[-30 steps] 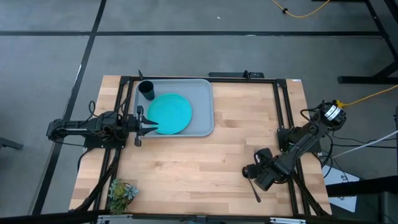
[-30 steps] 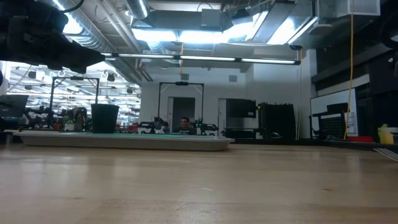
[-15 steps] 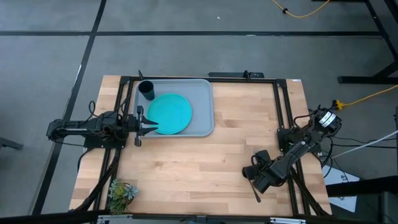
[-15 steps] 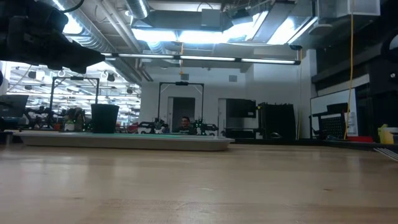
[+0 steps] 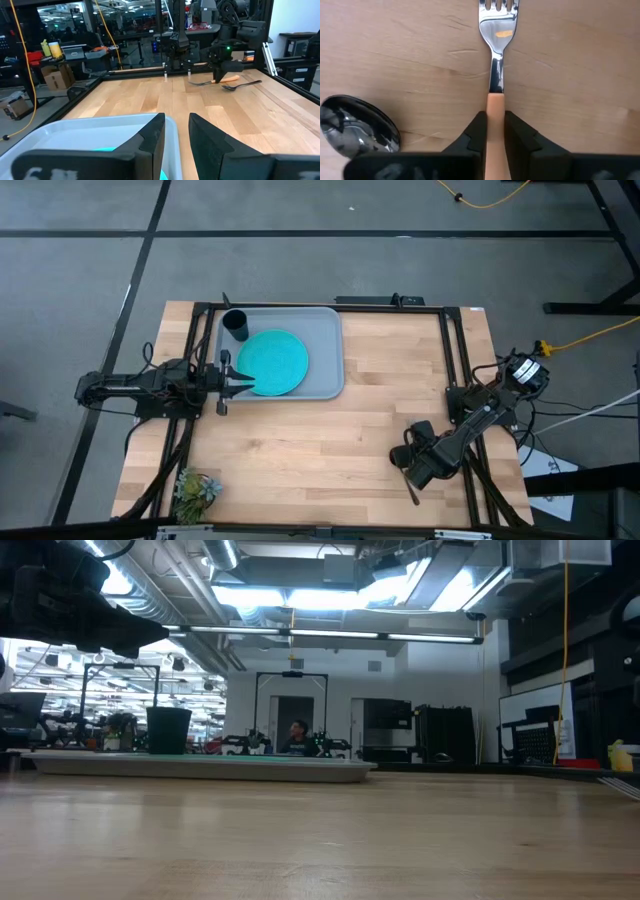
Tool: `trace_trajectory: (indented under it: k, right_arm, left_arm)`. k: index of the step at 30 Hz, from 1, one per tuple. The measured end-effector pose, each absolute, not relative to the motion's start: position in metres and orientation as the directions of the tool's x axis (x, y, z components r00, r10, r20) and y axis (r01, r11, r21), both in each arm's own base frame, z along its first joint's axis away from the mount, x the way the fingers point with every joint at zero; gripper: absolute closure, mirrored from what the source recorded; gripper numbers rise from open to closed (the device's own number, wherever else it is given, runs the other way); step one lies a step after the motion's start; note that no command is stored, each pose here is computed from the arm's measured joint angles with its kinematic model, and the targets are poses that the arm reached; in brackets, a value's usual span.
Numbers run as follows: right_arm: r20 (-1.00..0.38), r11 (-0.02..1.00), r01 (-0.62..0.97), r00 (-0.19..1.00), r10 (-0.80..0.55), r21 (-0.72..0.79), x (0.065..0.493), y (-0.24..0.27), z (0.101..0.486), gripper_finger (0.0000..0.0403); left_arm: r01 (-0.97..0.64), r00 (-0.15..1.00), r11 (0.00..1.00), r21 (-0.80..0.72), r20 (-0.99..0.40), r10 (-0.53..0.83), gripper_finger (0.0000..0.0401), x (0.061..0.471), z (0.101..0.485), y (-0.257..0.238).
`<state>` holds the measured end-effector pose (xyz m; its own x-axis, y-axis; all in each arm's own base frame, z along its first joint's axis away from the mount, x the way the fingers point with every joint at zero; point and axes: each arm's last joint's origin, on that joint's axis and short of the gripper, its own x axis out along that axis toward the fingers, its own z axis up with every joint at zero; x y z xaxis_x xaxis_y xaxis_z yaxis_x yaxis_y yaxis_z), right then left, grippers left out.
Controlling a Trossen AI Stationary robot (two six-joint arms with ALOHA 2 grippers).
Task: Pick and place plate/cup/fork/spoon on tray
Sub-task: Put the yellow fork on the serving tray right beside the light blue plate
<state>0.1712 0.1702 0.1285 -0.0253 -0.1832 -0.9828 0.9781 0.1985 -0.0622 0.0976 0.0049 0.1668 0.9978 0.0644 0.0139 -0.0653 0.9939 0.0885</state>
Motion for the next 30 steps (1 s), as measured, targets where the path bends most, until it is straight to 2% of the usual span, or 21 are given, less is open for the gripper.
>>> trace_trajectory:
  k: [3,6,9,13,15,19,26,30]
  right_arm:
    - [-0.981,0.182,0.981,-0.029,-0.193,-0.065,0.175,0.168,0.132,0.036]
    - [-0.954,0.167,0.985,0.002,-0.301,-0.051,0.183,0.158,0.145,0.036]
    - [-0.918,0.183,0.983,0.102,-0.382,0.033,0.196,0.153,0.178,0.036]
    - [-0.8,0.203,0.969,0.234,-0.552,0.143,0.217,0.134,0.225,0.036]
    - [-0.749,0.205,0.965,0.257,-0.611,0.164,0.229,0.12,0.24,0.036]
    - [-0.736,0.179,0.961,0.276,-0.618,0.21,0.264,0.082,0.251,0.036]
    - [-0.728,0.333,0.891,0.446,-0.52,0.308,0.333,0.003,0.236,0.036]
    - [-0.741,0.289,0.874,0.484,-0.465,0.39,0.355,-0.041,0.217,0.036]
  left_arm:
    - [-0.065,0.998,0.994,0.088,0.014,0.064,0.0321,0.098,0.167,0.005]
    - [-0.065,0.998,0.994,0.088,0.014,0.064,0.0321,0.098,0.167,0.005]
    - [-0.065,0.998,0.994,0.088,0.014,0.064,0.0321,0.098,0.167,0.005]
    - [-0.068,0.998,0.994,0.088,0.014,0.067,0.0321,0.098,0.167,0.005]
    - [-0.068,0.998,0.994,0.088,0.014,0.067,0.0321,0.098,0.167,0.005]
    - [-0.069,0.998,0.994,0.088,0.014,0.068,0.0321,0.098,0.167,0.005]
    - [-0.069,0.998,0.994,0.088,0.014,0.068,0.0321,0.098,0.167,0.005]
    - [-0.069,0.998,0.994,0.088,0.014,0.068,0.0321,0.098,0.167,0.005]
